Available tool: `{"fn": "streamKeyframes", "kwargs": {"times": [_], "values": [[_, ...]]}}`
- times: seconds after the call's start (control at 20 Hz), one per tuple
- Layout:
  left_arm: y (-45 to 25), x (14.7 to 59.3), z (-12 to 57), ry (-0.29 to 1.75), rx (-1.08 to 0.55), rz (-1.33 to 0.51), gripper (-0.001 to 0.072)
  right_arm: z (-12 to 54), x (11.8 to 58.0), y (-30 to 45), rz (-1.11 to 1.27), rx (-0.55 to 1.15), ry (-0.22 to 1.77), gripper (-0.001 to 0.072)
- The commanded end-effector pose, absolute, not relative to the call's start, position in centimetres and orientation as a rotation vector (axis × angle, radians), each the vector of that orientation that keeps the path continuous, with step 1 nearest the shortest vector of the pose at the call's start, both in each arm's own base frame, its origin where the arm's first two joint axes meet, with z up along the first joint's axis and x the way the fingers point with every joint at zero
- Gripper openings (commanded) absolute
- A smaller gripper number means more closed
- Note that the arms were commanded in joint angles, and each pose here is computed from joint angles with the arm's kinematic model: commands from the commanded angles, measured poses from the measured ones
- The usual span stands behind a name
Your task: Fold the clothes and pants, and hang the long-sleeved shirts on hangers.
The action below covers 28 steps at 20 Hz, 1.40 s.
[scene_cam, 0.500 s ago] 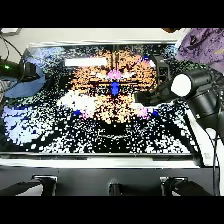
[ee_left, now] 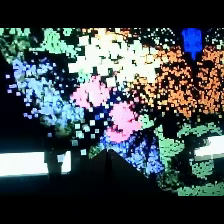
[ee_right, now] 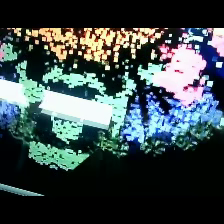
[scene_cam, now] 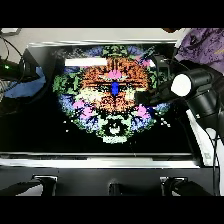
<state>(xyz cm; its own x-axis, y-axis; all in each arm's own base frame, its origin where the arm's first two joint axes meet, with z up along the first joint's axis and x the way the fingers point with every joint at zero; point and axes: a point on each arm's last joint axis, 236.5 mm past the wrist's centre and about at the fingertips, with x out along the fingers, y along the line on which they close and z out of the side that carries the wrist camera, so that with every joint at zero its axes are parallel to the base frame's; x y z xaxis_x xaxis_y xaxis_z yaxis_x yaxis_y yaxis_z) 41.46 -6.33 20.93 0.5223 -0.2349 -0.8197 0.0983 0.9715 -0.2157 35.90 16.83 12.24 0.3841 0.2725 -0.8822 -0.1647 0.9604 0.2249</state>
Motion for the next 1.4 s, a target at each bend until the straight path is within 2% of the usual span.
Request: {"fn": "streamKeyframes", "kwargs": {"times": [0.0, 0.65, 0.7, 0.75, 0.8, 0.95, 1.2, 1.35], "values": [[-6.3, 41.5, 21.0, 1.002, -0.149, -0.201, 0.0017, 12.3, 35.9, 16.9, 0.28, 0.106, 1.142, 0.0033], [-6.3, 41.7, 20.5, 1.012, -0.15, -0.198, 0.0025, 12.3, 35.9, 16.8, 0.28, 0.106, 1.142, 0.0033], [-5.9, 41.9, 20.1, 1.022, -0.16, -0.171, 0.0241, 12.3, 35.9, 16.8, 0.28, 0.106, 1.142, 0.0033], [-4.9, 42.2, 19.6, 1.036, -0.198, -0.097, 0.0621, 12.3, 35.9, 16.8, 0.28, 0.106, 1.143, 0.0033], [-3.4, 42.7, 18.9, 1.039, -0.194, -0.022, 0.072, 12.3, 35.9, 16.9, 0.28, 0.106, 1.142, 0.0033], [4.9, 47.1, 18.1, 0.912, -0.14, 0.261, 0.072, 12.3, 35.9, 16.9, 0.28, 0.106, 1.143, 0.0033], [15.7, 54.9, 10.8, 0.8, -0.174, 0.407, 0.072, 12.3, 35.9, 16.9, 0.28, 0.106, 1.143, 0.0033], [20.3, 57.3, 5.0, 0.788, -0.199, 0.454, 0.072, 12.3, 35.9, 16.9, 0.28, 0.106, 1.143, 0.0033]]}}
